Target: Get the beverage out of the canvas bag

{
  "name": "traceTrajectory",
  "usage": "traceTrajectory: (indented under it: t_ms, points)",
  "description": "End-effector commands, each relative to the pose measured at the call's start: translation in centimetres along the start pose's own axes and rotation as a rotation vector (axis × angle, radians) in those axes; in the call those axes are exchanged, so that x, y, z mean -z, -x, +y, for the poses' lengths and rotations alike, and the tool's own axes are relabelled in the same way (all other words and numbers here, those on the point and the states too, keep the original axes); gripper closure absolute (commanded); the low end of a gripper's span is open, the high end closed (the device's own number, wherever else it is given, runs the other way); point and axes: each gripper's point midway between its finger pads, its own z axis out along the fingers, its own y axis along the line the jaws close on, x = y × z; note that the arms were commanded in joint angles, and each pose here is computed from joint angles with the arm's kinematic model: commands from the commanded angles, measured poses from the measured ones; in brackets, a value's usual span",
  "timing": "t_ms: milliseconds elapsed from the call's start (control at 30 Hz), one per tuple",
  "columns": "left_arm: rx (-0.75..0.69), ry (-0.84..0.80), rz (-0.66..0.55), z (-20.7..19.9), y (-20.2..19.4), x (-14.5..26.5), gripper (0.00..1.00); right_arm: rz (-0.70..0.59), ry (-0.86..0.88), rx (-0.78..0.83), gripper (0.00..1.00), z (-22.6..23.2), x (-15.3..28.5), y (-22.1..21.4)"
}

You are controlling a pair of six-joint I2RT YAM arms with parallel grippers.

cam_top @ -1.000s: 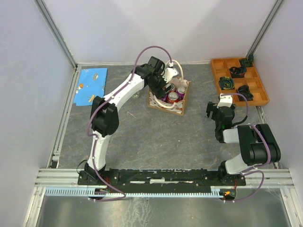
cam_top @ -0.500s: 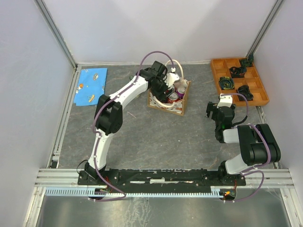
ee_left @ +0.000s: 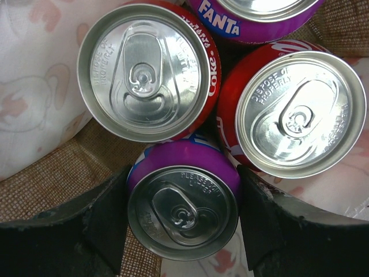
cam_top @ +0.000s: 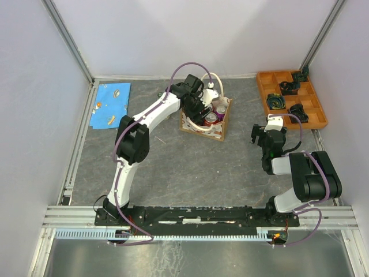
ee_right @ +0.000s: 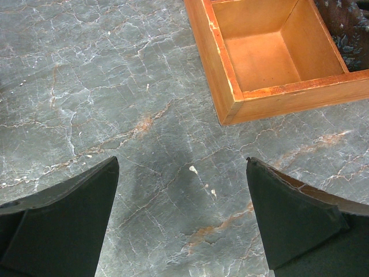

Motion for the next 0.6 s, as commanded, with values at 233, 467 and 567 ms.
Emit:
traceTrajectory:
  t_ms: [233,467,567]
  points:
    - [-0.011,0.156,-0.344,2.6,11.7,12.3,0.97,-0.064,0.005,-0.013,0.01,0.2,-0.6,2.4]
    - [0.003,0.256,-0.427,3.3,13.8,17.7,0.97,-0.064,0.006,-0.013,0.01,0.2,-0.5,2.4]
    - [0.0,0.297,-0.465,3.4,14.4,20.2,0.97,-0.063,0.006,-0.013,0.01,0.2,-0.6,2.4]
